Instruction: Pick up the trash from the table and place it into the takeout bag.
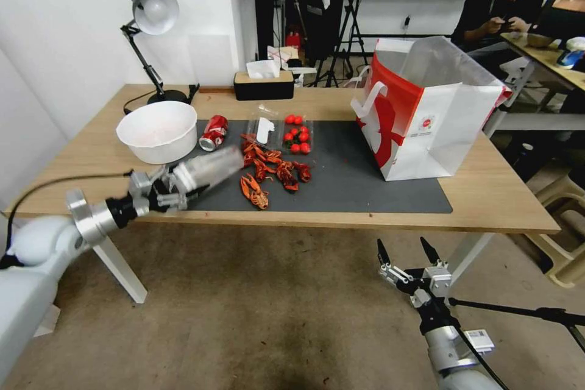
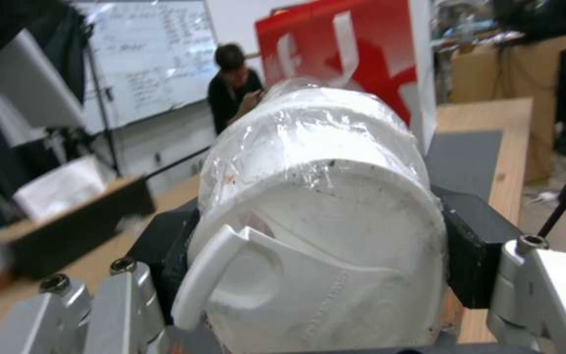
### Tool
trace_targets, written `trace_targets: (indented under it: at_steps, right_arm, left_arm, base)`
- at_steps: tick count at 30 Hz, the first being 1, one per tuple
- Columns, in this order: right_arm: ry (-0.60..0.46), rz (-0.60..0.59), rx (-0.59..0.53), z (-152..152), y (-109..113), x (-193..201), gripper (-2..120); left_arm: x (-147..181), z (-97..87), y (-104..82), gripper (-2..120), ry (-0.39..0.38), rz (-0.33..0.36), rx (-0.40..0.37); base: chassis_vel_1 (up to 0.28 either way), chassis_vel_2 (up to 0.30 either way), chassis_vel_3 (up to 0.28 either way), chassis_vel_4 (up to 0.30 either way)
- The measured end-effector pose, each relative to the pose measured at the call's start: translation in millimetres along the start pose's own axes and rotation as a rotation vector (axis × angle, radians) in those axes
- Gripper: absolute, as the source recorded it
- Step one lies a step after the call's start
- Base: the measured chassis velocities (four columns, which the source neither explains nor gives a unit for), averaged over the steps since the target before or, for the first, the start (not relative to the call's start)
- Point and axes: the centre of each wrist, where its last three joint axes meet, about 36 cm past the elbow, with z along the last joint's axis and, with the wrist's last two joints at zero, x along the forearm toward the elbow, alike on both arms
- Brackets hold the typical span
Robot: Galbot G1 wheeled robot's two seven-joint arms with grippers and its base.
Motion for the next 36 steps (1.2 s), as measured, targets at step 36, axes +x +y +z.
trace_targets:
  at_steps: [36]
  right_arm:
    - [0.019,0.053,0.017,0,6,21,100]
  left_arm:
    - [-340,-129.8,53.2,67,-0.206,0.328,-0.062]
  base:
    - [0.000,0.000,0.000,0.000]
